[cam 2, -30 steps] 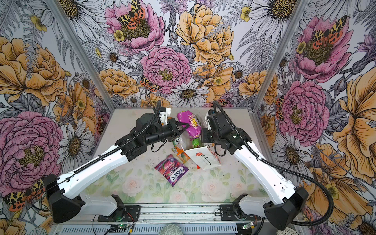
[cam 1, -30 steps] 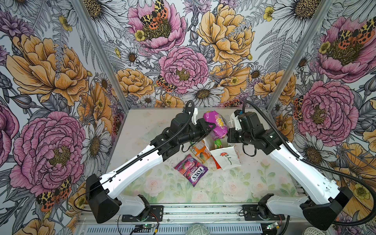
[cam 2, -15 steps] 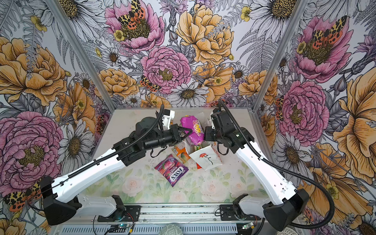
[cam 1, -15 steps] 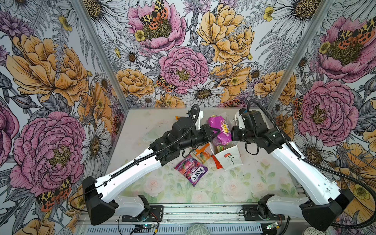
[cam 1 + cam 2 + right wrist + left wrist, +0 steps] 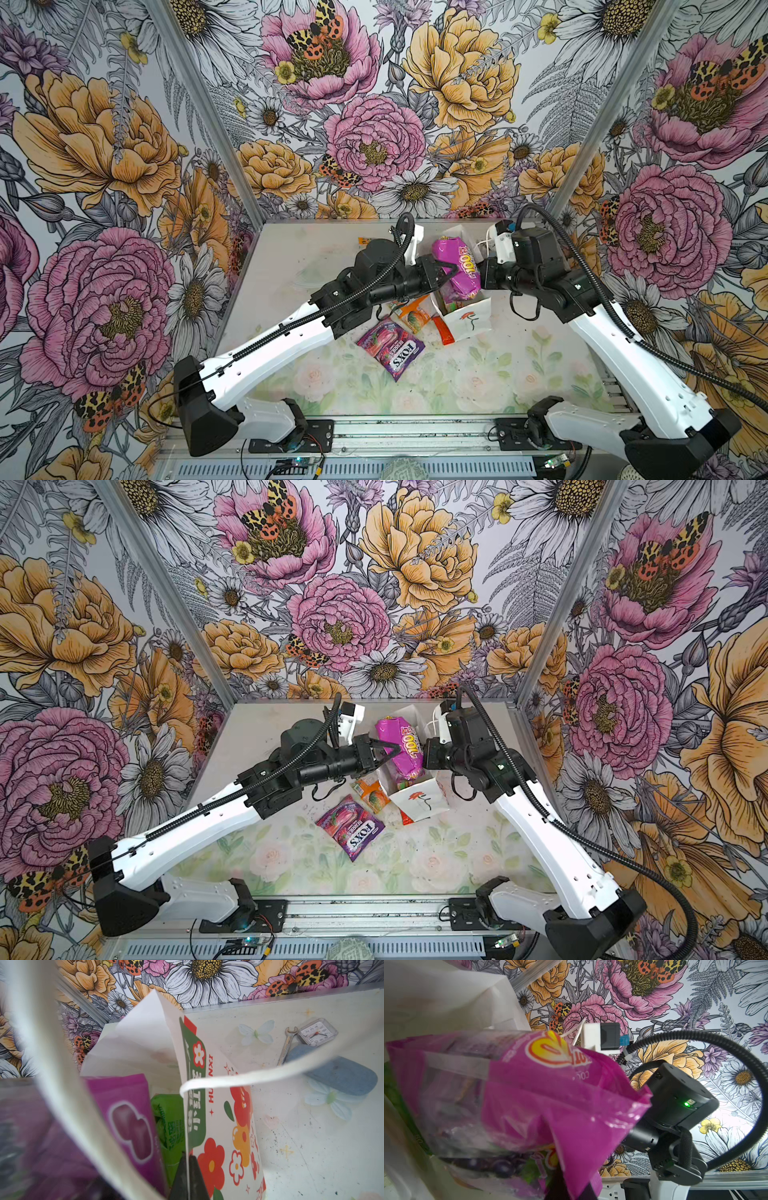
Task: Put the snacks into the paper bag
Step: 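Lower the purple candy bag into the paper bag held by the right gripper, then release the purple candy bag and withdraw the left gripper from the bag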
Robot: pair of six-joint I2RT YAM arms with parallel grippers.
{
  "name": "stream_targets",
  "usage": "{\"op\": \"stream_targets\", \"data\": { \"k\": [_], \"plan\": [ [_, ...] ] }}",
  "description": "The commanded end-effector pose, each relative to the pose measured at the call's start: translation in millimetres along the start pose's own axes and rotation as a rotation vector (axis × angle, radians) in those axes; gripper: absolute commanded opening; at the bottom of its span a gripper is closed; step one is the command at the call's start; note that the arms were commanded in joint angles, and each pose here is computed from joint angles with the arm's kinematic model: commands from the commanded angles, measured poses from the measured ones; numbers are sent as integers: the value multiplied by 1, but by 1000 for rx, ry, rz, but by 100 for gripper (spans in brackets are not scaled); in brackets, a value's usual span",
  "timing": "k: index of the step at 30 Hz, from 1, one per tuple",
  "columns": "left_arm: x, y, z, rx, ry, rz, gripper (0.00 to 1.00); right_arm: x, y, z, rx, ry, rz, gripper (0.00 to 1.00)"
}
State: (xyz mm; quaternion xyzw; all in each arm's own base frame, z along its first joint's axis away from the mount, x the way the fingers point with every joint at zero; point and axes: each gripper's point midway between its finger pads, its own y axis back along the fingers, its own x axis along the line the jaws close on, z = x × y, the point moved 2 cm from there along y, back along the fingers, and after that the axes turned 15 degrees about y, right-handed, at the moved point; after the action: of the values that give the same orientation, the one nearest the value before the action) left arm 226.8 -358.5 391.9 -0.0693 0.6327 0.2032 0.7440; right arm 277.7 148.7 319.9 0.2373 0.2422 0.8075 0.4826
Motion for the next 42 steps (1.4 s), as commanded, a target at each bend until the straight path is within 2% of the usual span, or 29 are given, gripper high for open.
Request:
{"op": "stream_targets", "data": {
  "k": [1,8,13,21,29,35,39,42],
  "plan": [
    [-48,2,9,5,-74,-200,0,12,9,8,-73,54,68,0],
    [-36,-13,17,9,-67,-194,0,11,0,-13,-32,63,80,0],
    [-5,-22,26,-3,1,-154,0,11,5,-8,-59,67,73,0],
    [37,-17,42,-49,39,-81,0,14,8,-2,-85,68,75,0],
    [53,-18,48,-70,38,-32,0,12,5,-4,-85,39,60,0],
    [61,-37,45,-33,66,-48,0,5,4,-3,-111,-57,30,0],
    [39,-52,41,17,49,-130,0,-3,-1,-10,-104,-162,34,0],
    [33,-66,34,45,21,-90,0,-19,-4,-20,-81,-260,43,0]
  ]
}}
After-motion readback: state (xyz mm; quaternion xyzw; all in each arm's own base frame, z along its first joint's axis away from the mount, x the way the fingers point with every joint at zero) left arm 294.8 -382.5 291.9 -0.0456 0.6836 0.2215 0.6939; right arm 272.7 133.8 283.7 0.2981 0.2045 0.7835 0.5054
